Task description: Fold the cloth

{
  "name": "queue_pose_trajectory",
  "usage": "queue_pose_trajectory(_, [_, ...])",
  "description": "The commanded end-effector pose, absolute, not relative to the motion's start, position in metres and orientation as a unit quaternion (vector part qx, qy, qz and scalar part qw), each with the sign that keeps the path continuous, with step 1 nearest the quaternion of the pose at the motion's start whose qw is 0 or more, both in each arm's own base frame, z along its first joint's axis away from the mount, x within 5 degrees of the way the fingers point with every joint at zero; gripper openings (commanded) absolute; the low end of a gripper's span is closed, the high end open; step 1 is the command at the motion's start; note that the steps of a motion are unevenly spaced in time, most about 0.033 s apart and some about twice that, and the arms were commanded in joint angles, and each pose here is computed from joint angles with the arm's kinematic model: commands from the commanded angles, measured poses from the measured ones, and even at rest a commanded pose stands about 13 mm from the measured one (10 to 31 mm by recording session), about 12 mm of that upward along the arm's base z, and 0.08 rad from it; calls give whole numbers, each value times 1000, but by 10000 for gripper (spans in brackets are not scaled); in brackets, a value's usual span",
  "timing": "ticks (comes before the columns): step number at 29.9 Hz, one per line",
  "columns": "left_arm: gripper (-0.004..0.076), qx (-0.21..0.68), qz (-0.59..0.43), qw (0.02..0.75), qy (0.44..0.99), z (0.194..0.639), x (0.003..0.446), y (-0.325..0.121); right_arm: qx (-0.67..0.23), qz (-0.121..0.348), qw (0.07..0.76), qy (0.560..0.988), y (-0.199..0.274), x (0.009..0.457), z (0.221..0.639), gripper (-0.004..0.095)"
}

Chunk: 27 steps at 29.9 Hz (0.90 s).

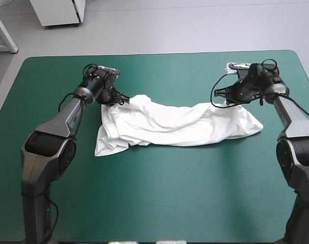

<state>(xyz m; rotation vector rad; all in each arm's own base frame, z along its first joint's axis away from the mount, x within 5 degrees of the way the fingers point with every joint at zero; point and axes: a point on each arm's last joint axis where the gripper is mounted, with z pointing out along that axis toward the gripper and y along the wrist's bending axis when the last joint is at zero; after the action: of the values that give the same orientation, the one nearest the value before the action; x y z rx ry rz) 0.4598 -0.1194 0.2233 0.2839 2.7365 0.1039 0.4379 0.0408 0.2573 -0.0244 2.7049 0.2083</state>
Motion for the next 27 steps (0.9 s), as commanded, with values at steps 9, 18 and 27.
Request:
queue_pose_trajectory(9, [460,85,14,290,953,355,426,-110,-30,65,258,963,37,397,355,553])
queue_pose_trajectory(18, [459,80,11,319,944,422,374,-94,-37,55,304,950,32,345,416,536])
queue_pose_trajectory(27, [449,78,-15,277,958,417,311,-84,-33,10,298,954,21,300,421,536])
